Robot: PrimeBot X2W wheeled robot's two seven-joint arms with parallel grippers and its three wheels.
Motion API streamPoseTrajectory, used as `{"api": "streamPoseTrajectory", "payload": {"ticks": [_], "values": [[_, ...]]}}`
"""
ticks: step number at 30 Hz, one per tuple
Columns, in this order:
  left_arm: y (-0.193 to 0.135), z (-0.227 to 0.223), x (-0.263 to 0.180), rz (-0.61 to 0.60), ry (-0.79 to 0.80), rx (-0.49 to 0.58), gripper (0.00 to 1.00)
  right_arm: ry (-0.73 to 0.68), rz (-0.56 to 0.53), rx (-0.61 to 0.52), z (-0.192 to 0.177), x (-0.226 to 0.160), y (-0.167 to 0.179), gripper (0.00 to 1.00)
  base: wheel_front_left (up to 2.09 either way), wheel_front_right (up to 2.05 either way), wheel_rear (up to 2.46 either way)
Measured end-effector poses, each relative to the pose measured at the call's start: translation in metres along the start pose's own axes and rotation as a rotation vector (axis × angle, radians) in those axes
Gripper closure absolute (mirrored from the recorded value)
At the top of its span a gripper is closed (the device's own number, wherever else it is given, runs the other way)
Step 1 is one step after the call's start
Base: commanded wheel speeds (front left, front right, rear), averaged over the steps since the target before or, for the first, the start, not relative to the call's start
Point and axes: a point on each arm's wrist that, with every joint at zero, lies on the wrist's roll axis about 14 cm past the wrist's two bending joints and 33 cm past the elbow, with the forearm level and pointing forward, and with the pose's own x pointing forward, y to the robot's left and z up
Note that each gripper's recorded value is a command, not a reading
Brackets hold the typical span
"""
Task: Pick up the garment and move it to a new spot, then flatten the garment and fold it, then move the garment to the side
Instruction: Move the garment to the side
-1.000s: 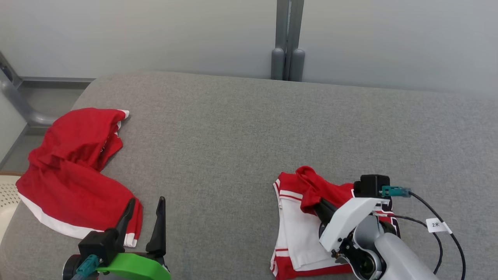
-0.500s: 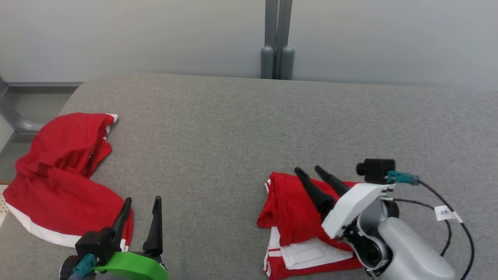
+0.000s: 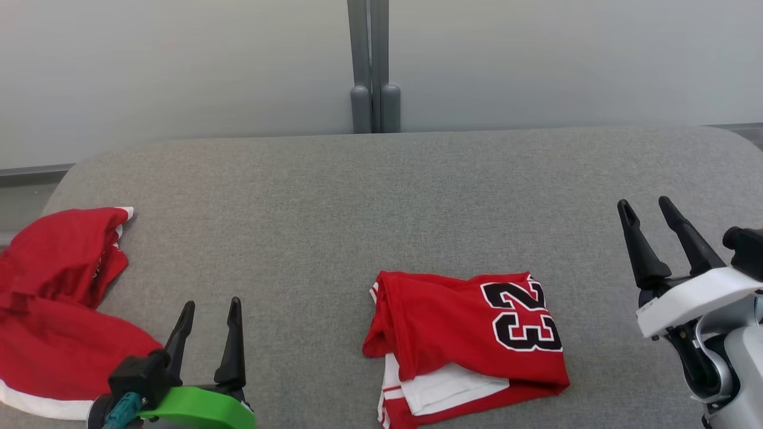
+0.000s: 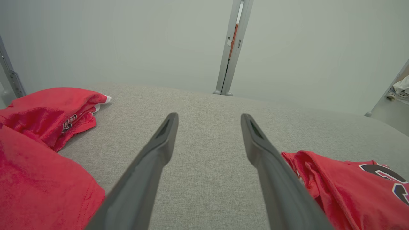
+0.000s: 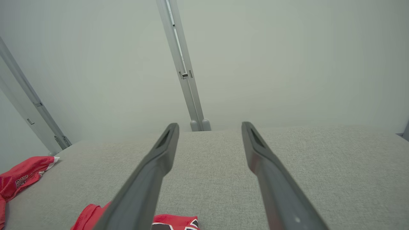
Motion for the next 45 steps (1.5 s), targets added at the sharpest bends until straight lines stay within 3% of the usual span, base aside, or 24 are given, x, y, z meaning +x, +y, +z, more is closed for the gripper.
{"api": "streamPoseTrajectory", "payload": {"ticks": [7, 15, 31, 34, 45], "values": [[-0.008, -0.001, 0.005, -0.024, -0.001, -0.008, 0.0, 0.029, -0.069, -0.051, -0.015, -0.023, -0.017, 0.0, 0.0, 0.0, 0.0], [-0.007, 0.009, 0.005, -0.015, -0.039, -0.012, 0.0, -0.051, -0.132, -0.088, -0.007, -0.043, -0.029, 0.0, 0.0, 0.0, 0.0], [-0.011, 0.006, 0.003, -0.024, -0.044, -0.017, 0.0, -0.026, -0.125, -0.087, -0.022, -0.054, -0.019, 0.0, 0.0, 0.0, 0.0], [-0.011, 0.005, 0.002, -0.025, -0.042, -0.008, 0.0, 0.061, -0.102, -0.05, -0.04, -0.047, -0.012, 0.0, 0.0, 0.0, 0.0], [0.002, -0.001, -0.007, 0.013, -0.024, -0.001, 0.0, 0.6, -0.06, 0.097, -0.14, -0.024, 0.003, 0.0, 0.0, 0.0, 0.0]]}}
